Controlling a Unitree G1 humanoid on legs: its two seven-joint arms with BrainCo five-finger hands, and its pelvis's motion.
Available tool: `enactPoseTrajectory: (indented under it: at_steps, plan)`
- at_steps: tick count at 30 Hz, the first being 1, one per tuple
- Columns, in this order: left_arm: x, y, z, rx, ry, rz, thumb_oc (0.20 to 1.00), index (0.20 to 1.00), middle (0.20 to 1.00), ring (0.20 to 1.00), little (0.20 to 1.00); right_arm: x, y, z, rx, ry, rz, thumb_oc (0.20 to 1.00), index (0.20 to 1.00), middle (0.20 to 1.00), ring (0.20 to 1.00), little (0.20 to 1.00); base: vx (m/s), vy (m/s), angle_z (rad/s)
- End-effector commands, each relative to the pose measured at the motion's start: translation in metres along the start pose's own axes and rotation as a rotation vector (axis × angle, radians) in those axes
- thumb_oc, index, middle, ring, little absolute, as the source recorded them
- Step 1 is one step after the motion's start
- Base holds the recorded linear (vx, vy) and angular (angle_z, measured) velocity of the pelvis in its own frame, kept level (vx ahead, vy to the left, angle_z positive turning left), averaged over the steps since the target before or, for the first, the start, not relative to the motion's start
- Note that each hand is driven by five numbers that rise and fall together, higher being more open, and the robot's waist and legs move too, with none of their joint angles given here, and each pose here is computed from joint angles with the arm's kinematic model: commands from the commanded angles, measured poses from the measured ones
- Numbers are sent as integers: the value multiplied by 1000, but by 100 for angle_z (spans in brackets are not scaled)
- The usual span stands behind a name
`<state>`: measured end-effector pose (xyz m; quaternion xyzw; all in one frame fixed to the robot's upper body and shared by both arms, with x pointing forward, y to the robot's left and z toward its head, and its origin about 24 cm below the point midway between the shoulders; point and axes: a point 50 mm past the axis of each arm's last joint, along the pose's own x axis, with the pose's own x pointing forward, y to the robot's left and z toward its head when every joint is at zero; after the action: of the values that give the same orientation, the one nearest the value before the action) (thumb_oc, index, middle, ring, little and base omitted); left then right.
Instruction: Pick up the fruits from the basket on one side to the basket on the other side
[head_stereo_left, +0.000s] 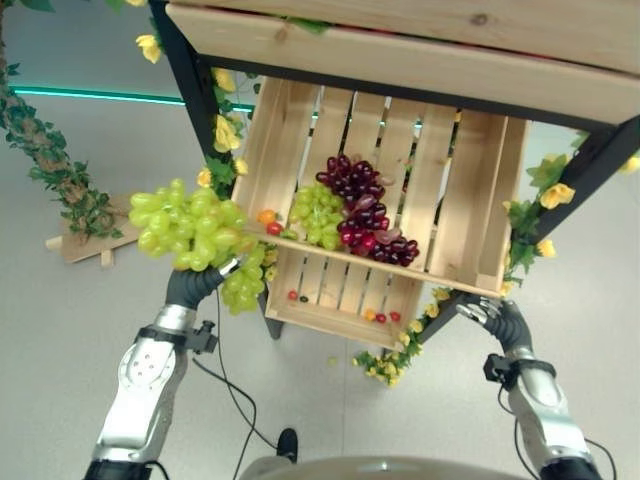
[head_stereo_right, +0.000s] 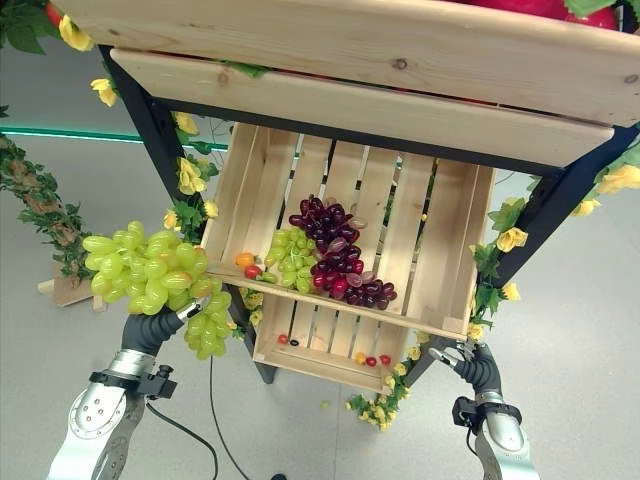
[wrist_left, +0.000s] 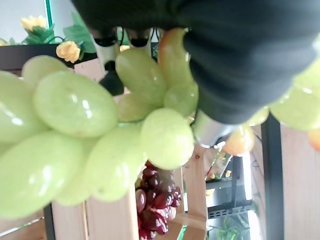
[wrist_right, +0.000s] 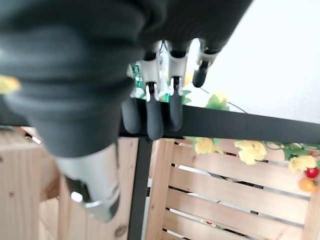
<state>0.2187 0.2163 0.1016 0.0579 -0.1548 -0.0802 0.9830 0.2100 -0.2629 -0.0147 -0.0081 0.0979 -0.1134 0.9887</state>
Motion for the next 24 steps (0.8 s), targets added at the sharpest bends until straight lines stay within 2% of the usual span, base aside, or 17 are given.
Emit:
enactPoseTrajectory:
  at_steps: [1, 9, 12, 24]
  plan:
    - [15, -3, 50, 26, -270, -70, 200, 200, 200, 200, 200, 24, -10, 40, -28, -168, -31, 1000, 1000, 1000, 1000, 1000, -50, -10, 5]
    - [38, -25, 63, -5, -342, -180, 200, 200, 200, 200, 200, 26, 0, 36, -24, -148, 10, 1000, 1000, 1000, 1000, 1000, 13, -14, 7]
    - [61, -35, 67, 37, -366, -208, 200, 200, 200, 200, 200, 28, 7, 33, -30, -126, 40, 1000, 1000, 1000, 1000, 1000, 10, -6, 3]
    - [106, -62, 59, -11, -319, -255, 200, 200, 200, 200, 200, 30, 18, 29, -33, -93, 85, 1000, 1000, 1000, 1000, 1000, 12, 2, -4]
